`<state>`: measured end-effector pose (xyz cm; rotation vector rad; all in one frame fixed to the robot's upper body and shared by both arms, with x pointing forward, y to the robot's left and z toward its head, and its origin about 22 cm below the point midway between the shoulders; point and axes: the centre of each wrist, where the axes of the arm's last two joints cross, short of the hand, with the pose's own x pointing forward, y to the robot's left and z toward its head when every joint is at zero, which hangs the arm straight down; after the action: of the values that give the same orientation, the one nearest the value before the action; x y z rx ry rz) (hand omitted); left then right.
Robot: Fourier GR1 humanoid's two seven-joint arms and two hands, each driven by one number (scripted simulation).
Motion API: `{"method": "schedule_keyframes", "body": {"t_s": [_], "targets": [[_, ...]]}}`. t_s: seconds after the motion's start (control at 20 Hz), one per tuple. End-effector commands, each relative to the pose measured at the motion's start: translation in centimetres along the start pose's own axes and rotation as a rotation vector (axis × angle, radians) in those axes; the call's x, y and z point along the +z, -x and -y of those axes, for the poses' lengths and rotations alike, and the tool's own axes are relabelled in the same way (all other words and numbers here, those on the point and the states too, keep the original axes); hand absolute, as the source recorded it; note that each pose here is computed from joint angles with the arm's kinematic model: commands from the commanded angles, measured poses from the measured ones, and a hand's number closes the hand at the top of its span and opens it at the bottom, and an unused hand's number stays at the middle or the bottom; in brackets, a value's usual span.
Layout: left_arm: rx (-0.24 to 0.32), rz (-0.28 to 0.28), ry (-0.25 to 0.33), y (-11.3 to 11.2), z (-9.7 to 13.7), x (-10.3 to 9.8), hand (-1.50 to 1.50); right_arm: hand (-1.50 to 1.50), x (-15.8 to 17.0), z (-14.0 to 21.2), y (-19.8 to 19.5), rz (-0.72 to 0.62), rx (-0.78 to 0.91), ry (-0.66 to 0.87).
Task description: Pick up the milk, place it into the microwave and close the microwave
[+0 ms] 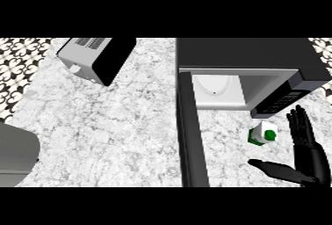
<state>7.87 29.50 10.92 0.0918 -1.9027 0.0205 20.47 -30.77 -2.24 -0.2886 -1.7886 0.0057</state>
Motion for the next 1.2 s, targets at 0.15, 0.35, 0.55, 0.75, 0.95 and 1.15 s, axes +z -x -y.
{"method": "schedule_keyframes", "body": {"t_s": [0.15, 0.35, 0.55, 0.75, 0.95, 1.15], "targets": [[0.05, 0.04, 0.018, -1.7, -0.5, 0.9, -1.5, -1.5, 0.4, 3.5, 5.0, -0.048, 0.005, 0.015], [0.029, 0.053, -0.011, -1.4, -0.8, 0.6, -1.5, -1.5, 1.7, 2.3, 6.7, -0.05, -0.025, 0.013], [0.053, 0.058, 0.004, -2.3, 0.7, 0.7, -1.5, -1.5, 0.8, 1.8, 8.3, -0.052, 0.001, -0.03], [0.059, 0.054, 0.018, -0.5, -1.0, 2.0, -1.5, -1.5, -0.2, 3.4, 9.3, -0.051, 0.015, -0.01], [0.036, 0.056, -0.003, -1.0, -2.2, 1.0, -1.5, -1.5, 0.4, 2.7, 10.8, -0.042, 0.031, -0.01], [0.053, 0.049, 0.021, -2.1, -0.9, 1.4, -1.5, -1.5, 0.0, 2.8, 12.2, -0.053, 0.058, 0.018]]}}
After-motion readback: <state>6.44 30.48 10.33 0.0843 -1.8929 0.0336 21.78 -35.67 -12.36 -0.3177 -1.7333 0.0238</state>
